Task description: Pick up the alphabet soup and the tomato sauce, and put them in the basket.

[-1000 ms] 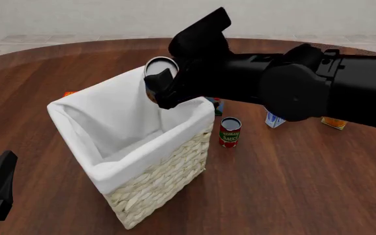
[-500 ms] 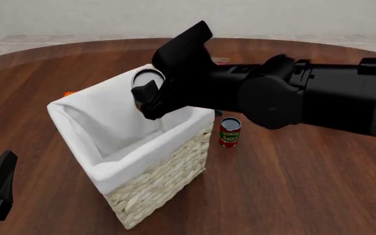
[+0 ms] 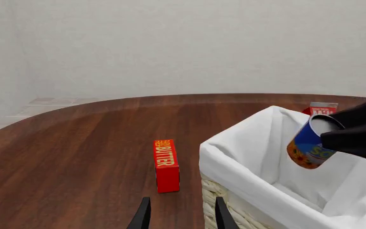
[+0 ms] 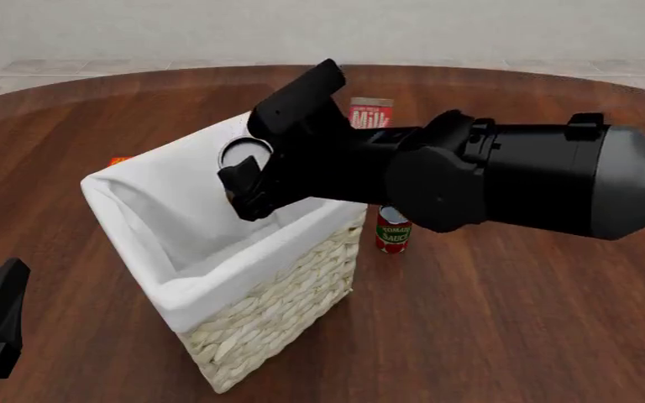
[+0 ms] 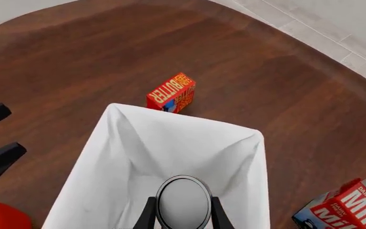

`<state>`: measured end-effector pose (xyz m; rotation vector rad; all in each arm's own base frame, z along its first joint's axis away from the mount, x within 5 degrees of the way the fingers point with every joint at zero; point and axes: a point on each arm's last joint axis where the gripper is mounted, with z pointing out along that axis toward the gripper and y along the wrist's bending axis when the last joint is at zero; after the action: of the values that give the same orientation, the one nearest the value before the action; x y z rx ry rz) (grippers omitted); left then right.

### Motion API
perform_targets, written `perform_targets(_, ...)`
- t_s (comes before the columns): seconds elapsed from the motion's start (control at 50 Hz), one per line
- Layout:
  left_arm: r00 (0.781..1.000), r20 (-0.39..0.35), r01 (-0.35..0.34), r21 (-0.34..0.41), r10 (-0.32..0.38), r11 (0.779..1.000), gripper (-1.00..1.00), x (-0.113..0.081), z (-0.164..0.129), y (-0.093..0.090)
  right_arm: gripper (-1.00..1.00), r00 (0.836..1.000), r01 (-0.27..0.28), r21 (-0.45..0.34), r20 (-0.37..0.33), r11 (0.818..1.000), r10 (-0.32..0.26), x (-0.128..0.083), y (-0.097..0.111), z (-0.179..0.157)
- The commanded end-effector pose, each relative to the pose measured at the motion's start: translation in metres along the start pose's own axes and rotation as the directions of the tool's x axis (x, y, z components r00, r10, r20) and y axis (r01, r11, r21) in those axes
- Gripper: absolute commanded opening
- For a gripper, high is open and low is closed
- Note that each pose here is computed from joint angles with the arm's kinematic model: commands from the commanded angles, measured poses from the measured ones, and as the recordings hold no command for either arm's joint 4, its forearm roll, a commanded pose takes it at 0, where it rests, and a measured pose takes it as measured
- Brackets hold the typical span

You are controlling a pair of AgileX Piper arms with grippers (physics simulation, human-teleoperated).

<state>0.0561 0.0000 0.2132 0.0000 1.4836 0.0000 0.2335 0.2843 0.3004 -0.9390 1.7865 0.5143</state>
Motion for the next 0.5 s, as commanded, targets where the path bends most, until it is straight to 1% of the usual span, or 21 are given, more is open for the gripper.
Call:
perform_targets(0.02,1.000,0.000,0.000,0.000,0.000,1.000,1.00,0.0000,0.0000,0.0000,-1.00,1.000,-0.022,-0.003,0.001,1.000,0.022,0.0004,0.0011,0.0038)
perform_targets(0.2,1.000,0.000,0.000,0.000,0.000,1.000,1.00,0.0000,0.0000,0.0000,-1.00,1.000,-0.025,-0.005,-0.016,1.000,0.024,0.0063,0.0022,0.0087)
perform_targets(0.38,1.000,0.000,0.000,0.000,0.000,1.000,1.00,0.0000,0.0000,0.0000,-1.00,1.000,-0.022,-0.006,-0.018,1.000,0.022,0.0057,0.0024,0.0087)
perform_targets(0.4,1.000,0.000,0.000,0.000,0.000,1.000,1.00,0.0000,0.0000,0.0000,1.00,1.000,-0.013,-0.003,-0.018,1.000,0.013,0.0055,0.0013,0.0089)
perform_targets(0.42,1.000,0.000,0.000,0.000,0.000,1.000,1.00,0.0000,0.0000,0.0000,1.00,1.000,-0.021,-0.002,-0.019,1.000,0.021,0.0051,0.0010,0.0093)
perform_targets(0.5,1.000,0.000,0.000,0.000,0.000,1.000,1.00,0.0000,0.0000,0.0000,1.00,1.000,-0.017,0.000,-0.021,1.000,0.017,0.0046,-0.0002,0.0096)
